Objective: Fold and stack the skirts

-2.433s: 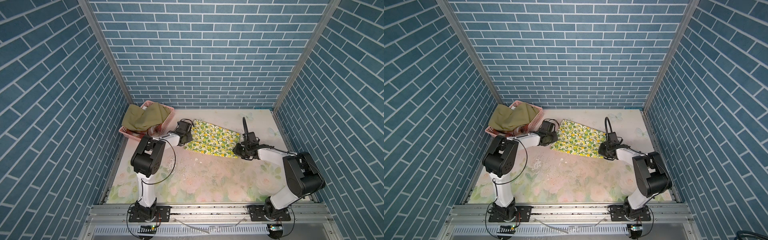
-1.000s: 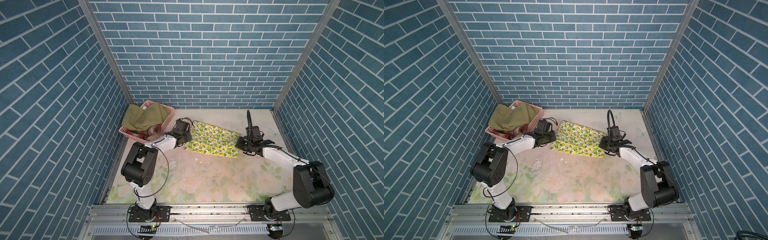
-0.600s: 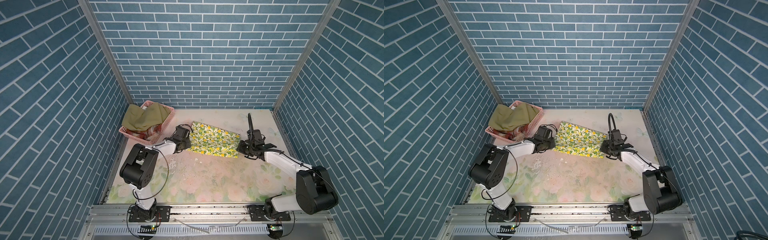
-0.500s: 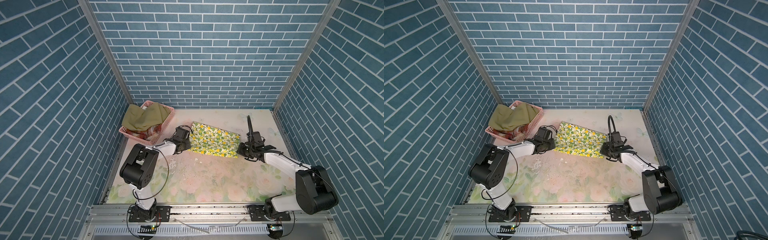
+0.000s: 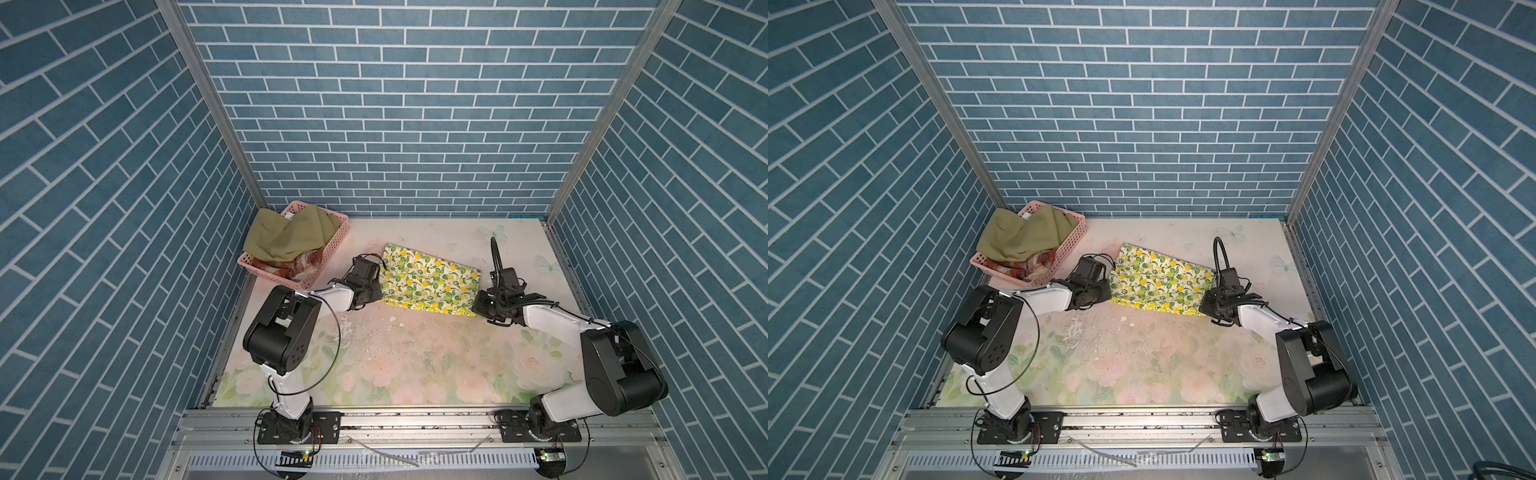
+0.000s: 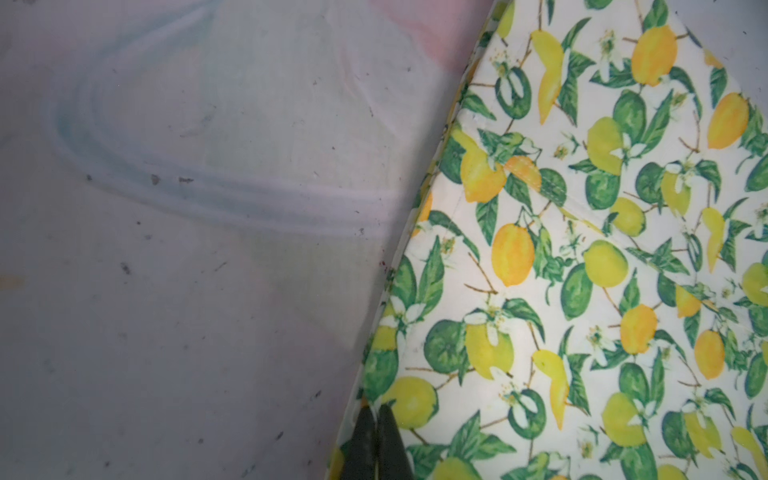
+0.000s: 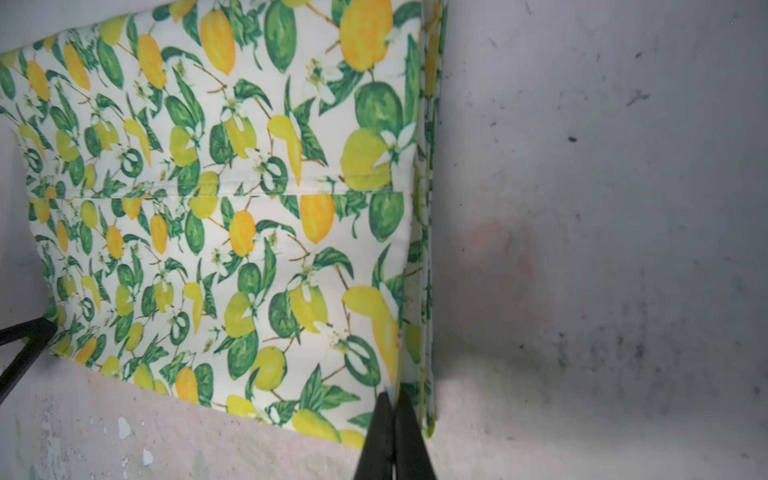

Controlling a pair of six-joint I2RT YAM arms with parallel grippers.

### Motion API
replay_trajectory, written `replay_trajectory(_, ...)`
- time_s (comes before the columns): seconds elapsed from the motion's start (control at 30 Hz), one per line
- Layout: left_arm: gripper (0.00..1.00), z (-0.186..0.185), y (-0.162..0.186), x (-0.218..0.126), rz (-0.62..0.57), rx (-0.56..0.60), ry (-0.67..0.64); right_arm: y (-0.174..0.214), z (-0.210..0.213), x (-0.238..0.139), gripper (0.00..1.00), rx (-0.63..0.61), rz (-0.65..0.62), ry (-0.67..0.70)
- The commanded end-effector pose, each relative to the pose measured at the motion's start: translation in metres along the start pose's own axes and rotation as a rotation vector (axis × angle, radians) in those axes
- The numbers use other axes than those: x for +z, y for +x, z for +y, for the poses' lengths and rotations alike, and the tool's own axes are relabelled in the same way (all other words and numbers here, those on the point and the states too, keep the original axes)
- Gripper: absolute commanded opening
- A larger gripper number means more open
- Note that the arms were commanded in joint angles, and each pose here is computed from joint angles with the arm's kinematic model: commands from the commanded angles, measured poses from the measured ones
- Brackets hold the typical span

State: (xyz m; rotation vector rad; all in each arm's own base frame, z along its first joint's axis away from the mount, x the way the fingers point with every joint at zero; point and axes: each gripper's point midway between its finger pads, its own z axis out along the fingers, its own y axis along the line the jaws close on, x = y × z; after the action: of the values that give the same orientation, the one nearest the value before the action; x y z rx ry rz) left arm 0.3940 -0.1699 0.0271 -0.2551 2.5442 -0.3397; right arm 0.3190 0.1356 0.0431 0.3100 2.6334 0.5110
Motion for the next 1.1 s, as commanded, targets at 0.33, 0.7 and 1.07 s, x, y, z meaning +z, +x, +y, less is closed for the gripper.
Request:
replay_trajectory(0.33,0.02,0.018,0.020,0.013,0.031,0.021,-0.053,0.022,-0.024,0.014,0.00,0.019,0.059,0.088)
replay_trajectory(0.7,0.03,0.018,0.023,0.013,0.035,0.019,-0.042,-0.059,0.029,-0.048,0.43,-0.082,-0.140,0.032)
replay_trajectory(1.07,0.04,0.020,0.029,0.009,0.038,0.019,-0.043,-0.056,0.055,0.003,0.44,-0.043,-0.054,-0.073)
